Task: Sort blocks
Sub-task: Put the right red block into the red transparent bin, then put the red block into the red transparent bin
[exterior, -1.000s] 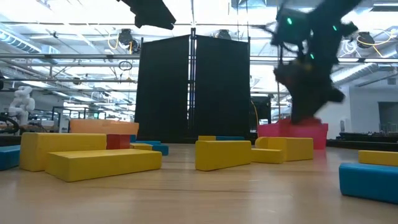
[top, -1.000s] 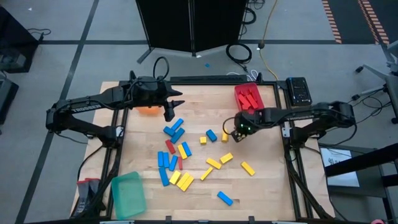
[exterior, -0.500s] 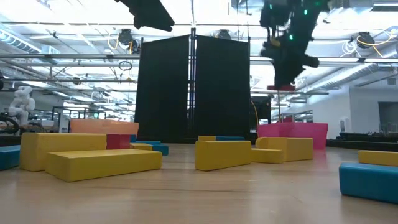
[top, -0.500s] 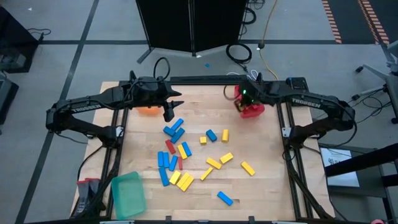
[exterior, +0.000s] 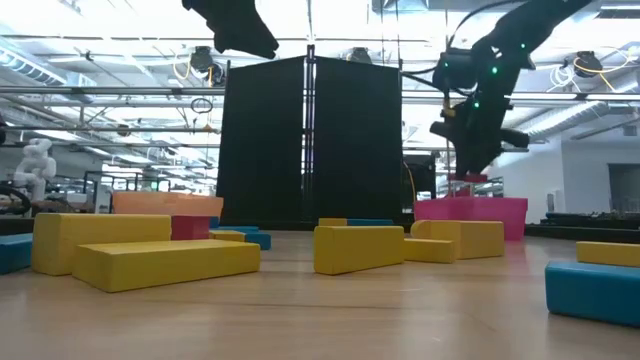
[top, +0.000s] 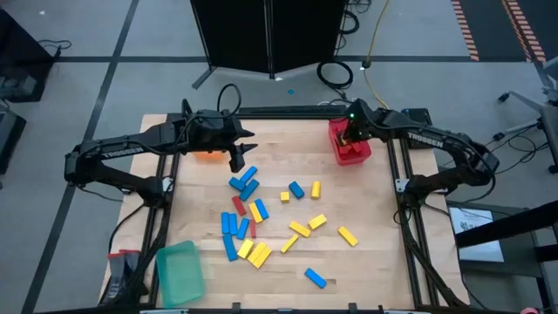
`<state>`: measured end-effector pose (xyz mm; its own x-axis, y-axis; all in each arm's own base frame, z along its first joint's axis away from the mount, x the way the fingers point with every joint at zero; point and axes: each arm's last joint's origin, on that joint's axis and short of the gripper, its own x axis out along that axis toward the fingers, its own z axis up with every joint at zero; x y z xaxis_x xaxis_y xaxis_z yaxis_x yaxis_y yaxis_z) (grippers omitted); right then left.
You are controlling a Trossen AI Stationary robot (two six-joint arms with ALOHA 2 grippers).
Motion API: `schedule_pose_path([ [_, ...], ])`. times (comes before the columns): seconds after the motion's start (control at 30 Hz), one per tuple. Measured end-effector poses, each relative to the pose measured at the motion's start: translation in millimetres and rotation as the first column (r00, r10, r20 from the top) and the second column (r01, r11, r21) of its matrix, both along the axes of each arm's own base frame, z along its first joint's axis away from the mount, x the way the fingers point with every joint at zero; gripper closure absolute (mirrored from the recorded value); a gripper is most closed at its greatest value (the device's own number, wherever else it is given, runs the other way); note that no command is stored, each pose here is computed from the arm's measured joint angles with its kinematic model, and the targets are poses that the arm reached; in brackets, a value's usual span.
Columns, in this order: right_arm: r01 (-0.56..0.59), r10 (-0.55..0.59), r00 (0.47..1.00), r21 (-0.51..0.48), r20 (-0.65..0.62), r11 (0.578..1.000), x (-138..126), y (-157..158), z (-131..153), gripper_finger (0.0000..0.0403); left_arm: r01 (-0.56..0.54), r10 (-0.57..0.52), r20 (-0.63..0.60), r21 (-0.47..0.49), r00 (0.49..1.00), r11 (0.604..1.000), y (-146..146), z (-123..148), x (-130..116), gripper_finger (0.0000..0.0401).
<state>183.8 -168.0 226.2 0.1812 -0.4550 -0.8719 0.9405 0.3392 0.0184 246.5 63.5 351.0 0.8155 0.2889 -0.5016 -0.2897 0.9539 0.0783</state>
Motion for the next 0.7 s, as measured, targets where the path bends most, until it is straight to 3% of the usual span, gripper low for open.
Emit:
schedule_pose_path([
  [0.23,0.033,-0.032,0.999,0.033,-0.020,0.999,-6.3,3.9,-18.3,0.0315,0.000,0.000,0.009,0.002,1.000,1.000,0.1,0.7,0.5,0.0228],
  [0.47,0.033,-0.033,0.999,0.019,-0.004,0.999,-5.2,2.9,-18.6,0.0229,0.000,0.000,0.008,0.002,1.000,1.000,0.1,0.6,0.4,0.0228],
  [0.7,-0.020,0.018,0.998,0.023,0.055,1.000,0.5,0.2,-7.6,0.0214,-0.001,0.001,0.008,0.000,1.000,1.000,0.0,0.6,0.4,0.0228],
])
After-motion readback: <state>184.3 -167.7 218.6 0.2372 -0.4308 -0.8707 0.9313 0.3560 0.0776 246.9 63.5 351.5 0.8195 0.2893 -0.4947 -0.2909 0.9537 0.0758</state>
